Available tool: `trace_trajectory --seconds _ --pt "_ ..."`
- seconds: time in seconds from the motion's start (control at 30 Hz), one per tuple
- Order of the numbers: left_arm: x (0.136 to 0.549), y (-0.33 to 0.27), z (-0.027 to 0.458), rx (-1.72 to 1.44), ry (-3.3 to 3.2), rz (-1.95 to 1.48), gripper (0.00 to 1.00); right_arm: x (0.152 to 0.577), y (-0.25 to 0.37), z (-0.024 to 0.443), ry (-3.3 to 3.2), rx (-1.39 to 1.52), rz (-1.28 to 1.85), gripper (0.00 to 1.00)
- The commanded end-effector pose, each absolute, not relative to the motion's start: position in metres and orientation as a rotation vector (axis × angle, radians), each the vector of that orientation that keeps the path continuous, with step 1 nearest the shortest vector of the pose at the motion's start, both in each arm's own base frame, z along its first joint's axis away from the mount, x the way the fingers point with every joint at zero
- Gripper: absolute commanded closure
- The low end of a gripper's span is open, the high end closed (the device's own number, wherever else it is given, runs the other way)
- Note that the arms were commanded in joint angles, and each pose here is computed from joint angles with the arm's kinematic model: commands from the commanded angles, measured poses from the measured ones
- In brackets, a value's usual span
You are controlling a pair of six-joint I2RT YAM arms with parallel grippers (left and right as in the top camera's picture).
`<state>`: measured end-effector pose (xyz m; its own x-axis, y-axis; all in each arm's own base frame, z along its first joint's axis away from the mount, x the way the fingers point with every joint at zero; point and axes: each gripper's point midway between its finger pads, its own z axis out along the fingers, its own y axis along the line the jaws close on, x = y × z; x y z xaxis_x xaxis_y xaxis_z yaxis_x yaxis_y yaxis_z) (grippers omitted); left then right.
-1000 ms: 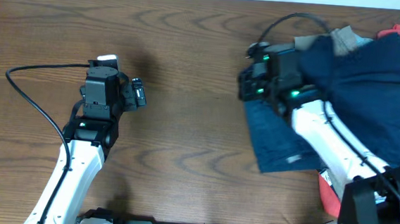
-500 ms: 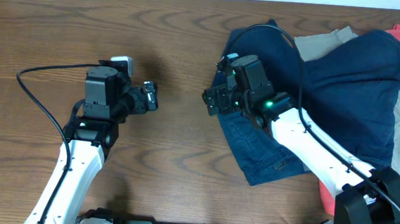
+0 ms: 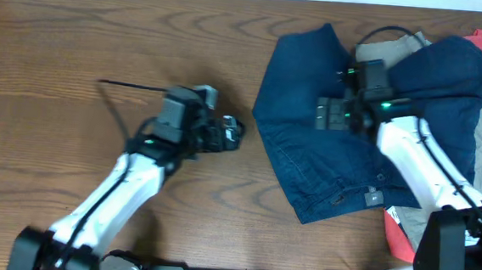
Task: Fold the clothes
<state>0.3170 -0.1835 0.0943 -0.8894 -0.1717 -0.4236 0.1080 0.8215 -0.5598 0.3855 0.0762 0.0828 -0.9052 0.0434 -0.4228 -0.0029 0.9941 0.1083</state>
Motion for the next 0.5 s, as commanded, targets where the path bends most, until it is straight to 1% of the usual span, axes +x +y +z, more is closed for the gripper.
trace_trajectory --seconds 0.0,0.2,0.37,0.43,0.47 --pt "0.308 -0.216 0.078 -0.121 2.608 -0.916 0.02 0.393 0.041 0.092 2.673 0.161 0.099 0.01" --pt "0.29 -0.27 0.047 -0.21 2.687 -1.031 0.02 0.389 -0.014 0.09 2.677 0.348 0.053 0.01" --pt "0.265 -0.3 0.025 -0.308 2.777 -1.083 0.01 0.379 -0.037 0.086 2.701 0.434 0.031 0.01" --pt "0.256 -0.313 0.022 -0.299 2.791 -1.111 0.05 0.378 -0.041 0.086 2.703 0.452 0.027 0.01" --pt "0.251 -0.319 0.023 -0.279 2.791 -1.124 0.09 0.377 -0.043 0.085 2.704 0.457 0.025 0.01"
